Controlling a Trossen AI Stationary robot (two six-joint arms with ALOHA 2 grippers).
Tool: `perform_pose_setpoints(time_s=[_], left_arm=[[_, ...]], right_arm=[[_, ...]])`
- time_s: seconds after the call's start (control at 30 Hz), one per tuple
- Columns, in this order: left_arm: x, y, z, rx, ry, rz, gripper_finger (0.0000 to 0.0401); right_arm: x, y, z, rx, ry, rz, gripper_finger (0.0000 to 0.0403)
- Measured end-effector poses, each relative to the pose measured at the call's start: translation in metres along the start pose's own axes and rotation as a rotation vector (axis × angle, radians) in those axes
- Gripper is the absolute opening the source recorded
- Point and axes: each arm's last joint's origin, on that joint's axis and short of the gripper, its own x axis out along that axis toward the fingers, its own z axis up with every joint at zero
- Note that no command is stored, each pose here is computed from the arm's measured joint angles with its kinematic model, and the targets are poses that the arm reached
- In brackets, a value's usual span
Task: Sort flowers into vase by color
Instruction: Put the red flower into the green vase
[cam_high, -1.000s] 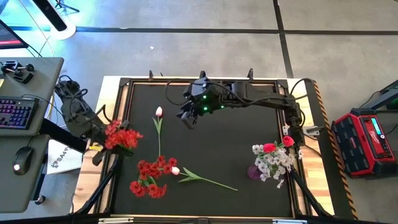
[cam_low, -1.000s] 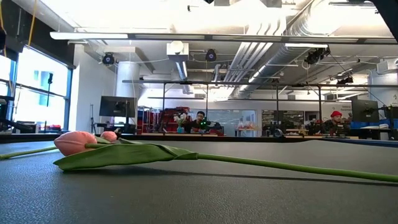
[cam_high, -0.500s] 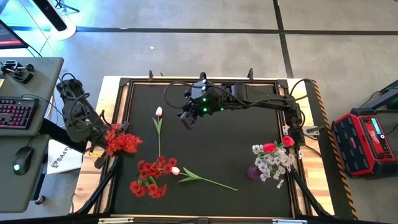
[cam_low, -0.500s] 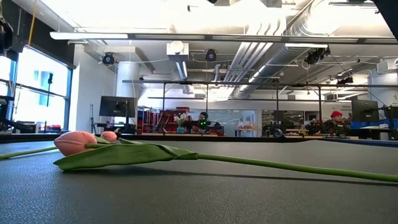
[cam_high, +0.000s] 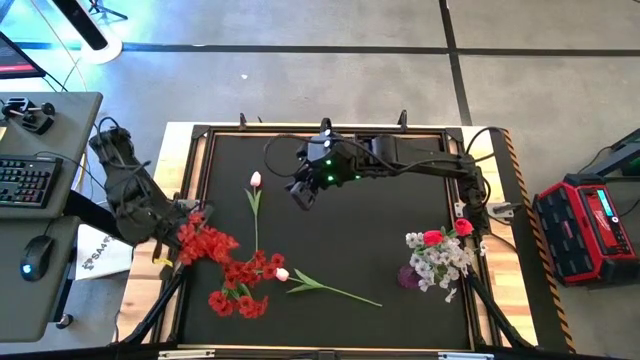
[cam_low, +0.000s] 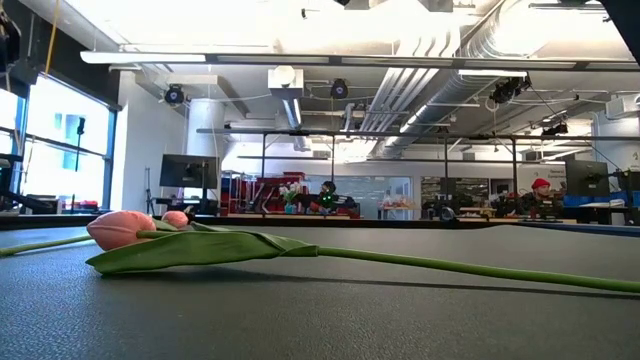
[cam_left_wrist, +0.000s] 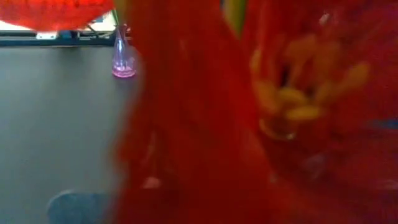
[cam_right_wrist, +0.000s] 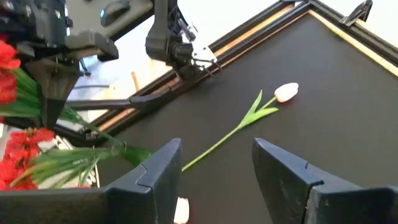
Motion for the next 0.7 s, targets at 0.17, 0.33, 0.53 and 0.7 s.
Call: perform_pose_setpoints(time_s=[0.17,0.33,0.53,0.7], left_arm=[[0.008,-0.002,-0.002,0.025,0.017,0.039,0.0005],[0.012,-0.003,-0.003,-0.012,0.030,0.061,0.0011],[0.011,-0.002,-0.005,-0.052,0.047,0.067,0.0068],[0.007,-0.002,-0.004,-0.071,0.040,0.034,0.0138]], right_arm=[[0.000,0.002,-0.005,-0.027,0.043,0.004,0.0199],[-0.001,0.006,-0.009,-0.064,0.054,0.013,0.0243],[-0.002,0.006,-0.020,-0.022,0.152,-0.029,0.0299],[0.000,0.003,-0.034,-0.021,0.280,-0.083,0.0305]])
